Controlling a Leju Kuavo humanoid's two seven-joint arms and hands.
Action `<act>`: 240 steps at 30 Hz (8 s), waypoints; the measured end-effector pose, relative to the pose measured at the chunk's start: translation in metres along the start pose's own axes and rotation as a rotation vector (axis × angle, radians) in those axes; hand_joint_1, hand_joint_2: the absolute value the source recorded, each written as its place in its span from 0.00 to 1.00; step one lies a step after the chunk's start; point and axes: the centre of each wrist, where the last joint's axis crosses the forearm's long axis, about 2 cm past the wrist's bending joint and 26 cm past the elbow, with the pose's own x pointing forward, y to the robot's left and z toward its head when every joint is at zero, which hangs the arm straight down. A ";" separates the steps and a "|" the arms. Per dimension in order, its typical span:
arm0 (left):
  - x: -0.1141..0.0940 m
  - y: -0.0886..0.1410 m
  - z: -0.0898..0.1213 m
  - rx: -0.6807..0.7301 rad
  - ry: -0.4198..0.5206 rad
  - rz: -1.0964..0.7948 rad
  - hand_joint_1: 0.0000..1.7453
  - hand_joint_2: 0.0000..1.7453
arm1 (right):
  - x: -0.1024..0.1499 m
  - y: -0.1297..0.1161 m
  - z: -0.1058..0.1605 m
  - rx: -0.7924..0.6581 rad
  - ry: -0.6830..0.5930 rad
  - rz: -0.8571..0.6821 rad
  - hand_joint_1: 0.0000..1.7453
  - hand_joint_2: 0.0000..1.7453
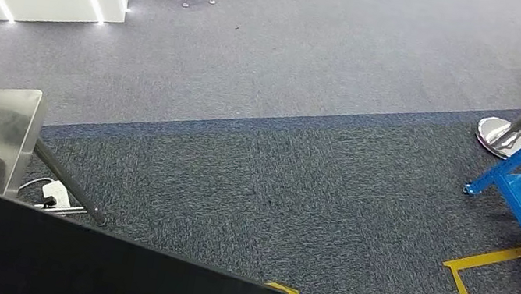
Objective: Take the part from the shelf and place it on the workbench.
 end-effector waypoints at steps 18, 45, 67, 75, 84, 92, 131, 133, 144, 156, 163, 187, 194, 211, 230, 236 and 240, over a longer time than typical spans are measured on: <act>-0.001 -0.003 0.000 -0.014 -0.020 -0.016 0.00 1.00 | 0.002 0.001 0.000 -0.006 0.003 0.014 1.00 1.00; 0.000 -0.008 0.001 -0.015 -0.020 -0.018 0.00 1.00 | 0.004 0.002 0.002 0.009 0.028 0.007 1.00 1.00; 0.005 -0.027 0.005 -0.030 -0.034 -0.001 0.00 1.00 | 0.009 -0.001 0.008 0.007 0.003 -0.026 1.00 1.00; 0.000 -0.019 0.004 -0.030 -0.037 0.030 0.00 1.00 | 0.007 -0.001 0.002 0.038 0.012 -0.052 1.00 1.00; -0.005 -0.007 0.001 -0.013 -0.025 0.048 0.00 1.00 | 0.006 0.001 -0.009 0.058 -0.007 -0.075 1.00 1.00; -0.005 -0.003 0.001 -0.016 -0.026 0.059 0.00 1.00 | 0.004 0.000 -0.012 0.070 -0.002 -0.080 1.00 1.00; -0.008 0.006 -0.001 -0.004 -0.002 0.042 0.00 1.00 | -0.003 -0.005 -0.011 0.092 0.014 -0.090 1.00 1.00; -0.008 0.007 -0.001 -0.002 -0.003 0.042 0.00 1.00 | -0.003 -0.005 -0.012 0.091 0.011 -0.091 1.00 1.00; -0.008 0.010 -0.001 0.002 -0.002 0.043 0.00 1.00 | -0.003 -0.005 -0.014 0.094 0.008 -0.090 1.00 1.00; -0.006 0.011 -0.001 0.005 -0.005 0.040 0.00 1.00 | -0.003 -0.005 -0.013 0.087 0.007 -0.084 1.00 1.00; -0.007 0.011 -0.001 0.007 -0.003 0.041 0.00 1.00 | -0.003 -0.005 -0.013 0.085 0.002 -0.082 1.00 1.00; -0.001 0.019 -0.003 -0.030 -0.033 -0.019 0.00 1.00 | 0.031 -0.121 -0.124 -0.114 0.025 0.035 1.00 1.00; 0.000 0.020 -0.003 -0.028 -0.033 -0.031 0.00 1.00 | 0.054 -0.157 -0.145 -0.195 -0.033 0.138 1.00 1.00; 0.002 0.017 -0.003 -0.023 -0.041 -0.090 0.00 1.00 | 0.059 -0.173 -0.150 -0.402 0.076 1.628 1.00 1.00; 0.003 0.014 -0.002 -0.032 -0.037 -0.124 0.00 1.00 | 0.004 -0.165 -0.117 -0.249 0.225 1.913 1.00 1.00; 0.006 0.014 -0.003 -0.038 -0.061 -0.147 0.00 1.00 | -0.024 -0.169 -0.091 -0.180 0.335 1.963 1.00 1.00; 0.006 0.014 -0.003 -0.043 -0.072 -0.156 0.00 1.00 | -0.040 -0.173 -0.072 -0.117 0.438 1.979 1.00 1.00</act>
